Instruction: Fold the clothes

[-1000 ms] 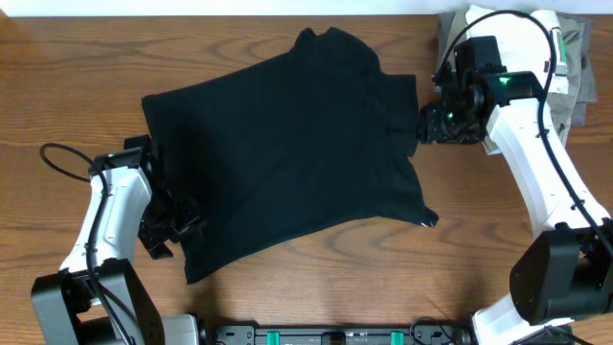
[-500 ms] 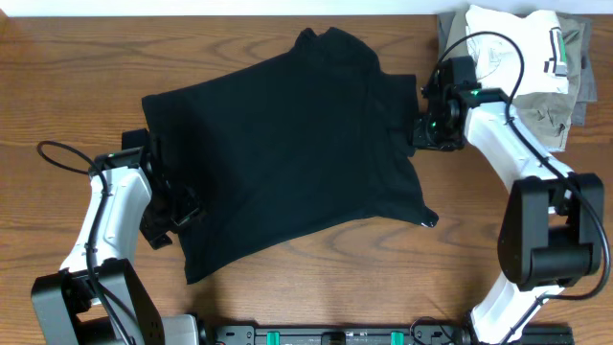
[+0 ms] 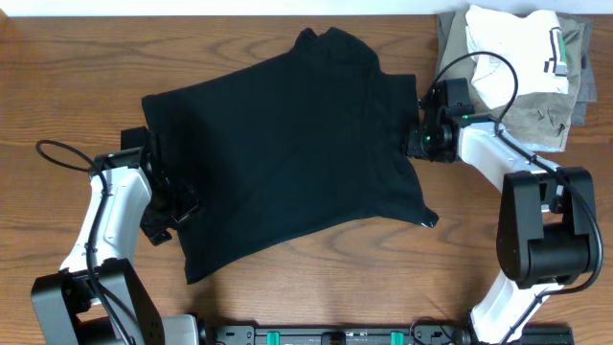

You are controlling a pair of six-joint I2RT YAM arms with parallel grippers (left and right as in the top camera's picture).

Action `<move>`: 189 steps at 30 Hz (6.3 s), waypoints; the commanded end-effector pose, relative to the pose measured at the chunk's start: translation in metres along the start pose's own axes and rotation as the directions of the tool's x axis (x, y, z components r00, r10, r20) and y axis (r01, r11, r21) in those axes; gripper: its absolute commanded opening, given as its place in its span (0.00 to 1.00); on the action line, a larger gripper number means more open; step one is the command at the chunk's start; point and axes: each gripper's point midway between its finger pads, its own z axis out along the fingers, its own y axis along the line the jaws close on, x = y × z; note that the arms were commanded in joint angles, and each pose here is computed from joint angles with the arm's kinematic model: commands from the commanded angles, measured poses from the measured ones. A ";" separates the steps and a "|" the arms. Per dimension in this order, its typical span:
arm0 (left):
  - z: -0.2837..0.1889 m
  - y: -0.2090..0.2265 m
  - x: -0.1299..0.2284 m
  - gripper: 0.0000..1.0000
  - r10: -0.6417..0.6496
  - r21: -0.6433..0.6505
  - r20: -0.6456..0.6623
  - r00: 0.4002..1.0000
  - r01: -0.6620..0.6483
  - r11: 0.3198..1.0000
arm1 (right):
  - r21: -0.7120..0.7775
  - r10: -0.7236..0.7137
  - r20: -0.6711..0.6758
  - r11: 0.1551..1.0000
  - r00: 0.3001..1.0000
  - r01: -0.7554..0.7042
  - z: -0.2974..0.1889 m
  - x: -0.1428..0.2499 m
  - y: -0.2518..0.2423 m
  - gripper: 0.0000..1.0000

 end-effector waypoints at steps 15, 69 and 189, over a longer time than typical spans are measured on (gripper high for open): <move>-0.003 0.001 -0.004 0.71 0.008 -0.001 0.026 1.000 -0.008 1.000 | -0.027 0.086 0.045 0.996 0.995 -0.085 0.009 -0.005 -0.008 0.01; -0.003 -0.002 -0.011 0.71 0.031 0.011 0.055 0.998 -0.032 0.999 | -0.336 0.209 0.030 0.923 0.978 -0.187 0.011 -0.031 -0.009 0.01; 0.078 0.008 0.098 0.22 -0.029 -0.018 -0.138 0.990 0.026 0.999 | 0.232 0.046 -0.315 0.972 0.948 0.030 -0.130 0.057 0.024 0.89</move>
